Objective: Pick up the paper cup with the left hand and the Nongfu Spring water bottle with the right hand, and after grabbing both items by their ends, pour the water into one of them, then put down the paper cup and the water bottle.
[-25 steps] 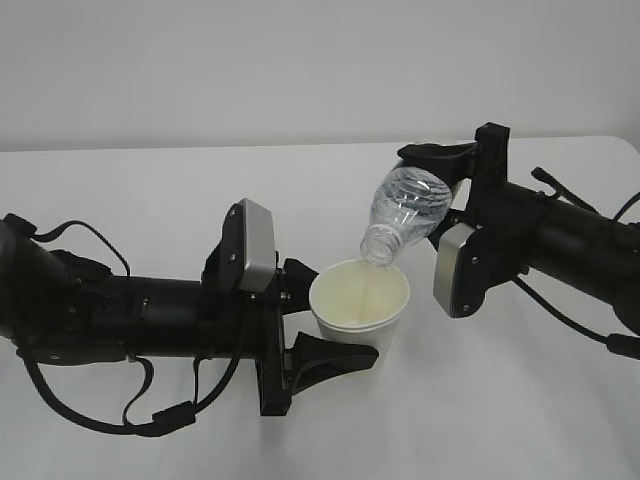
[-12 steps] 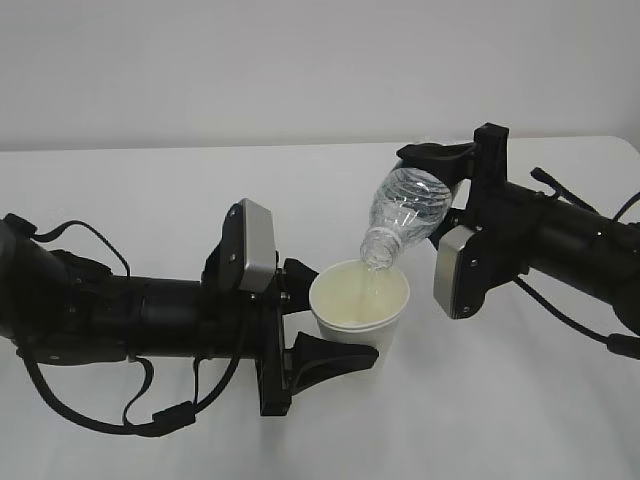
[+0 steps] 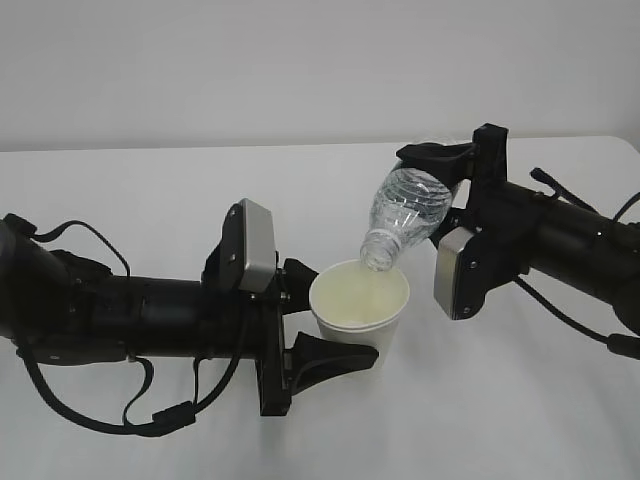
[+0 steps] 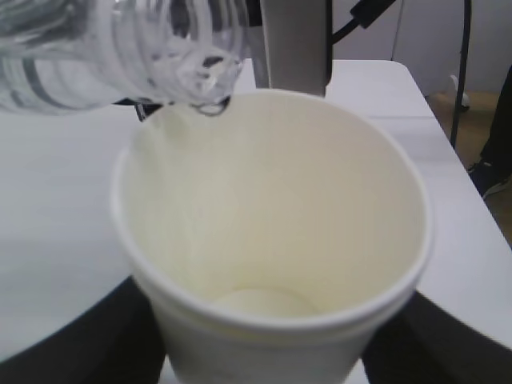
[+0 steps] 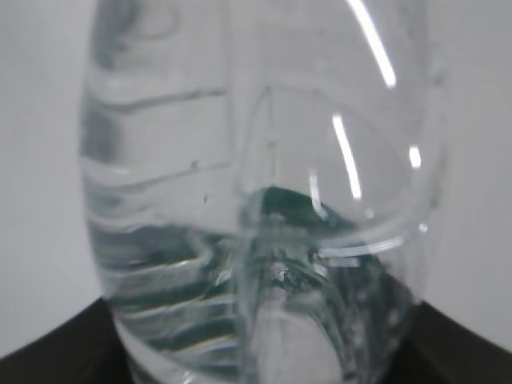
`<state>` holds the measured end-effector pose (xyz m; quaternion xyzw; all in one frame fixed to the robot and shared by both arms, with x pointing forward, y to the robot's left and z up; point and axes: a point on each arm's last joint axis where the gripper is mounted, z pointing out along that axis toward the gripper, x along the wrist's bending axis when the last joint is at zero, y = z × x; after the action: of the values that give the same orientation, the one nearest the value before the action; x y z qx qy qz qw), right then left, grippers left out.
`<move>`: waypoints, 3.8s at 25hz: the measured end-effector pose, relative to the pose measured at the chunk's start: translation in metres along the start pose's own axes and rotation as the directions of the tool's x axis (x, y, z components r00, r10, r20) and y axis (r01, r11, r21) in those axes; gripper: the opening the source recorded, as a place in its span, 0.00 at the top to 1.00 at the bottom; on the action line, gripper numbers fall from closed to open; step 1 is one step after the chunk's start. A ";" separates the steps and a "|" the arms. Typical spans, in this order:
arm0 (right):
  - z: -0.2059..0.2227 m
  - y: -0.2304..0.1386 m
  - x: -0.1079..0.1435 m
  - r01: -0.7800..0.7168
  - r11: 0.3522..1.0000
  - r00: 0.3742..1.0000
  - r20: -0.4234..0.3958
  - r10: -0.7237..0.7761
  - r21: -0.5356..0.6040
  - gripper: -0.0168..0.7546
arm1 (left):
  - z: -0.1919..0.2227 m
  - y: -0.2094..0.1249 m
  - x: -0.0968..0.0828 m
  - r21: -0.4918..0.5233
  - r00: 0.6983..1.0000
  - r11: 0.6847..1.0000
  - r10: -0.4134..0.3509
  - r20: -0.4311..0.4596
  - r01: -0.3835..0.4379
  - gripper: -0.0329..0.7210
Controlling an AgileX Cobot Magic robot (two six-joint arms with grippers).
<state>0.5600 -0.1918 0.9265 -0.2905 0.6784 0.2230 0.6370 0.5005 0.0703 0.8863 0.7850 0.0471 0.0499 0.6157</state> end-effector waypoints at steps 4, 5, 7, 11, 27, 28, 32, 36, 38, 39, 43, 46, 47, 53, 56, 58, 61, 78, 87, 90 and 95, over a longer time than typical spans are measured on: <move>0.000 0.000 0.000 0.002 1.000 1.000 0.000 -0.002 0.000 0.37 | 0.000 0.000 0.000 0.000 1.000 1.000 0.000 0.000 0.000 0.32; 0.000 0.000 0.000 0.002 1.000 1.000 0.000 -0.002 0.000 0.37 | 0.000 0.000 0.000 0.000 1.000 1.000 0.000 0.000 0.000 0.32; 0.000 0.000 0.000 0.002 1.000 1.000 0.000 -0.002 0.000 0.37 | 0.000 0.000 0.000 0.000 1.000 1.000 0.000 0.000 0.000 0.32; 0.000 0.000 0.000 0.004 1.000 1.000 0.000 -0.004 0.000 0.37 | 0.000 0.000 0.000 0.000 1.000 1.000 0.000 0.000 0.000 0.32; 0.000 0.000 0.000 0.005 1.000 1.000 0.000 -0.005 -0.002 0.37 | 0.000 0.000 0.000 0.000 1.000 1.000 0.000 0.000 0.000 0.32; 0.000 0.000 0.000 0.005 1.000 1.000 0.000 -0.005 -0.002 0.37 | 0.000 0.000 0.000 0.000 1.000 1.000 0.000 0.000 0.000 0.32; 0.000 0.000 0.000 0.016 1.000 1.000 0.000 -0.016 -0.002 0.37 | 0.000 0.000 0.000 0.000 1.000 1.000 0.000 0.000 0.000 0.32; 0.000 0.000 0.000 0.028 1.000 1.000 0.000 -0.028 -0.002 0.37 | 0.000 0.000 0.000 0.000 1.000 1.000 0.000 0.000 0.000 0.32; 0.000 0.000 0.000 0.030 1.000 1.000 0.000 -0.030 -0.002 0.37 | 0.000 0.000 0.000 0.000 1.000 1.000 0.000 0.000 0.000 0.32; 0.000 0.000 0.000 0.030 1.000 1.000 0.000 -0.030 -0.002 0.37 | 0.000 0.000 0.000 0.000 1.000 1.000 0.000 0.000 0.000 0.32; 0.000 0.000 0.000 0.030 1.000 1.000 0.002 -0.030 -0.002 0.37 | 0.000 0.000 0.000 0.000 1.000 1.000 0.000 0.000 0.000 0.32; 0.000 0.000 0.000 0.030 1.000 1.000 0.002 -0.030 -0.002 0.37 | 0.000 0.000 0.000 0.000 1.000 1.000 0.000 0.000 0.000 0.32; 0.000 0.000 0.000 0.030 1.000 1.000 0.002 -0.030 -0.002 0.37 | 0.000 0.000 0.000 0.000 1.000 1.000 0.000 0.000 0.000 0.32; 0.000 0.000 0.000 0.026 1.000 1.000 0.002 -0.026 -0.002 0.37 | 0.000 0.000 0.000 0.000 1.000 1.000 0.000 0.000 0.000 0.32; 0.000 0.001 0.000 0.018 1.000 1.000 0.004 -0.018 -0.004 0.37 | 0.000 0.000 0.000 0.000 1.000 1.000 0.000 0.000 0.000 0.32; 0.000 0.001 0.000 0.014 1.000 1.000 0.004 -0.014 -0.004 0.37 | 0.000 0.000 0.000 0.000 1.000 1.000 0.000 0.000 0.000 0.32; 0.000 0.001 0.000 0.012 1.000 1.000 0.004 -0.012 -0.004 0.37 | 0.000 0.000 0.000 0.000 1.000 1.000 0.000 0.000 0.000 0.32; 0.000 0.001 -0.001 0.012 1.000 1.000 0.006 -0.012 -0.005 0.37 | 0.000 0.000 0.000 -0.002 1.000 1.000 -0.003 -0.005 0.003 0.32; 0.000 0.001 -0.001 0.012 1.000 1.000 0.006 -0.012 -0.005 0.37 | 0.000 0.000 0.001 -0.005 1.000 1.000 -0.007 -0.014 0.007 0.32; 0.000 0.001 -0.001 0.012 1.000 1.000 0.006 -0.012 -0.005 0.37 | 0.000 0.001 0.002 -0.006 1.000 1.000 -0.009 -0.017 0.009 0.32; 0.000 0.001 0.000 0.014 1.000 1.000 0.005 -0.014 -0.009 0.37 | 0.000 0.001 0.002 -0.006 1.000 1.000 -0.010 -0.018 0.010 0.32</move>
<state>0.5594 -0.1910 0.9270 -0.2974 0.6737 0.2224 0.6390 0.5021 0.0705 0.8868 0.7823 0.0565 0.0543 0.6180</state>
